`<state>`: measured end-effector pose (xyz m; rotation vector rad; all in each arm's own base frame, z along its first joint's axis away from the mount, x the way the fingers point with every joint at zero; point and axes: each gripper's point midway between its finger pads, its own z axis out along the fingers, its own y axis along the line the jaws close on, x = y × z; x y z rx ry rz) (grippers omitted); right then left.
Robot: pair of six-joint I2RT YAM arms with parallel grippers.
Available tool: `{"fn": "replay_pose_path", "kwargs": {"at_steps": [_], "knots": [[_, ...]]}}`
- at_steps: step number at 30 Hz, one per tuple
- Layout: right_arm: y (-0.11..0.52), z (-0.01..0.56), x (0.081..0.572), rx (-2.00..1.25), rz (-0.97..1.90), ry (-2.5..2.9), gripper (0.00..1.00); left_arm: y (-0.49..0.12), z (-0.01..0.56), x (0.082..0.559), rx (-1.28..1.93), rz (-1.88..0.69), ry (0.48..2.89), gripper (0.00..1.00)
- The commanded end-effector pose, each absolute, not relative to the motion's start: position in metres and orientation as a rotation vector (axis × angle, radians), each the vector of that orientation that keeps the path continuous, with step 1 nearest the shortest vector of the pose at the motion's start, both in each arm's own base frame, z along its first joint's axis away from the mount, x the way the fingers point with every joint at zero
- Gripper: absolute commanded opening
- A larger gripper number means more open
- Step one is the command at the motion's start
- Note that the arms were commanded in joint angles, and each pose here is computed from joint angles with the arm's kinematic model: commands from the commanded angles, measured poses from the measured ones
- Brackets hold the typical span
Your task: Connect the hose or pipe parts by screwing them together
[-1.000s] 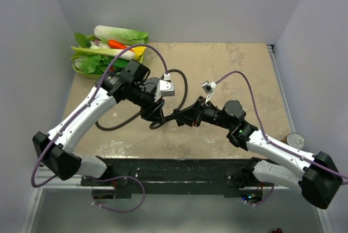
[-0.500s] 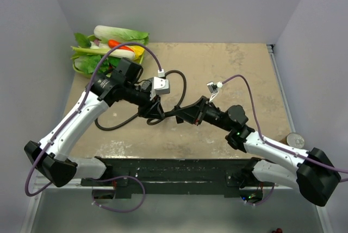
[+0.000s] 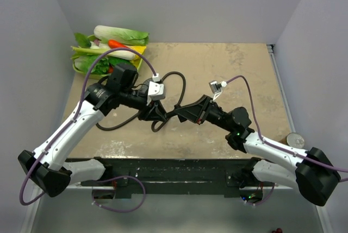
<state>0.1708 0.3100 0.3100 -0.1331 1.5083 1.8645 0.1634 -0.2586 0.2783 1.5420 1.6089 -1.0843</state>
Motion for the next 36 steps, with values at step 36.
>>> {"fn": "replay_pose_path", "kwargs": {"at_steps": [36], "knots": [[0.292, 0.373, 0.128, -0.526, 1.619, 1.364, 0.0, -0.276, 0.282, 0.159, 1.418, -1.038, 1.338, 0.0]]}}
